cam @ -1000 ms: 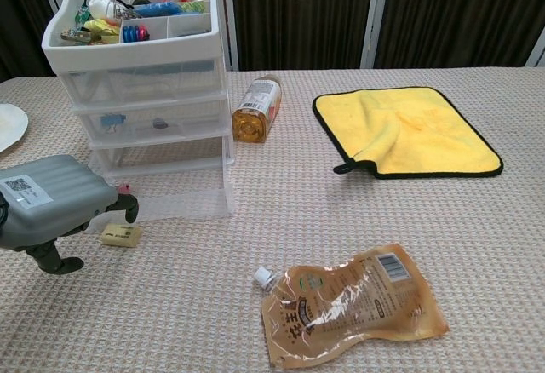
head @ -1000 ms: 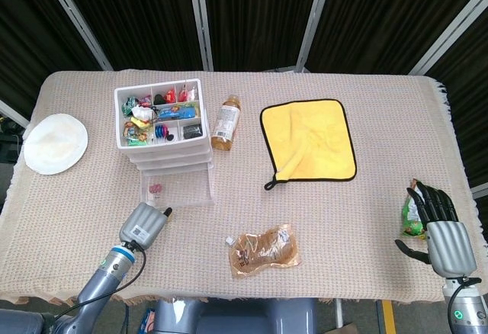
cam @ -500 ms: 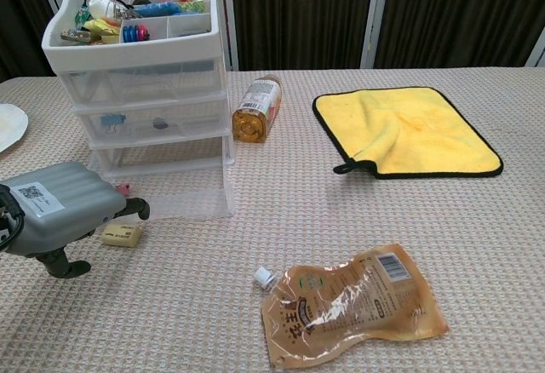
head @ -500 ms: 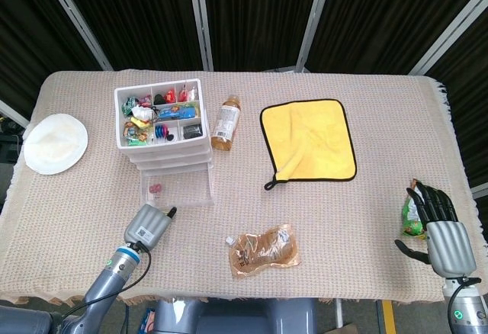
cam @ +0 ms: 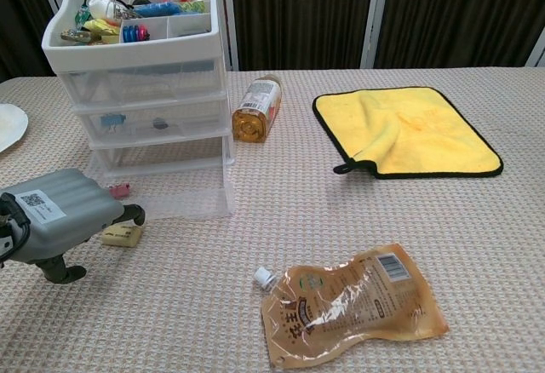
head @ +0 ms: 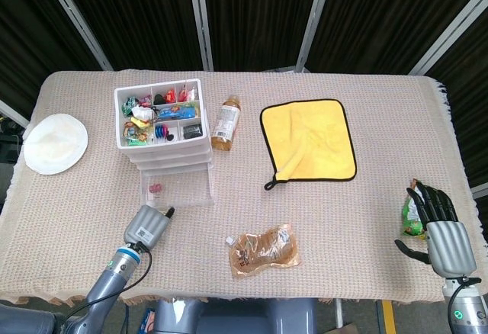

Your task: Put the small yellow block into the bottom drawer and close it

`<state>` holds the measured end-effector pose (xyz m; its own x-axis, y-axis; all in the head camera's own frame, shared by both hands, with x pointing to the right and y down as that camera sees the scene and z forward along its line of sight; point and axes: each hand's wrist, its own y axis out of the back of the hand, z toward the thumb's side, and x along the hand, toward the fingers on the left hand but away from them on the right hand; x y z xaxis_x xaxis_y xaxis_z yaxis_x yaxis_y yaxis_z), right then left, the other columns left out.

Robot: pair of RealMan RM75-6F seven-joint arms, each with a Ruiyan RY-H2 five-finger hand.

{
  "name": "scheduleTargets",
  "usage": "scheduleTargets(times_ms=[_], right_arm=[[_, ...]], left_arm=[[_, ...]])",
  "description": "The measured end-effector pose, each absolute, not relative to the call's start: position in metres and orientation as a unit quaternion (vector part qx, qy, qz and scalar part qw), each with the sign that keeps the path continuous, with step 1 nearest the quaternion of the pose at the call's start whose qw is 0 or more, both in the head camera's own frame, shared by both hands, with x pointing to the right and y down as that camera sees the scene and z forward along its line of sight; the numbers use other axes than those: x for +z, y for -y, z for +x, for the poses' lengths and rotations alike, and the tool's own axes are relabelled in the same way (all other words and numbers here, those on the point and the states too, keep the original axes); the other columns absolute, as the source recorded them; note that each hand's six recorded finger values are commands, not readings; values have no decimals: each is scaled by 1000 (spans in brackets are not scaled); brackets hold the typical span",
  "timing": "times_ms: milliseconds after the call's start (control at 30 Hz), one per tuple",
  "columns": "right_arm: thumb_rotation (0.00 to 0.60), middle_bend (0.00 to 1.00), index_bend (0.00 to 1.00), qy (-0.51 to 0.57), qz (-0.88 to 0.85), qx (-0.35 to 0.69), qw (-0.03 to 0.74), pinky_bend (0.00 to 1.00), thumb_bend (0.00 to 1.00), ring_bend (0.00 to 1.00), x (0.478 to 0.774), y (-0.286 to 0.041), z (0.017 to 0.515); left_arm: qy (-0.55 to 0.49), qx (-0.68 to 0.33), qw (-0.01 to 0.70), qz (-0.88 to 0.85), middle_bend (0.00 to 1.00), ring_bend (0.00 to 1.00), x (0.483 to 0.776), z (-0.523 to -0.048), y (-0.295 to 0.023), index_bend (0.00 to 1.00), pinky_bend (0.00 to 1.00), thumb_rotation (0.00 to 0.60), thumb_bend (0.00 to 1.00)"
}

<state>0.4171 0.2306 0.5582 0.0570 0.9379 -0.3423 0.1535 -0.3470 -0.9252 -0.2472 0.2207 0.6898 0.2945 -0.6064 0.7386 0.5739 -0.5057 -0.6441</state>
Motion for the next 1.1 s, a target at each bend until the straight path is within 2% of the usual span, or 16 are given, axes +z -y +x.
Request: scheduleTargets(times_ms=[400, 667, 1100], right_arm=[[600, 0, 77, 436, -626, 530, 370, 0, 53, 0, 558, -231, 417], [600, 0, 77, 437, -625, 530, 371, 0, 53, 0, 558, -231, 417], [600, 0, 77, 437, -624, 530, 372, 0, 53, 0, 557, -231, 417]], left_arm=[[-13, -594, 493, -635, 1000, 930, 691, -247, -224, 352, 661, 600, 382], [-10, -595, 495, -633, 1000, 929, 692, -249, -225, 353, 662, 600, 386], [-10, -598, 502, -625, 1000, 930, 698, -248, -217, 430, 661, 600, 386]])
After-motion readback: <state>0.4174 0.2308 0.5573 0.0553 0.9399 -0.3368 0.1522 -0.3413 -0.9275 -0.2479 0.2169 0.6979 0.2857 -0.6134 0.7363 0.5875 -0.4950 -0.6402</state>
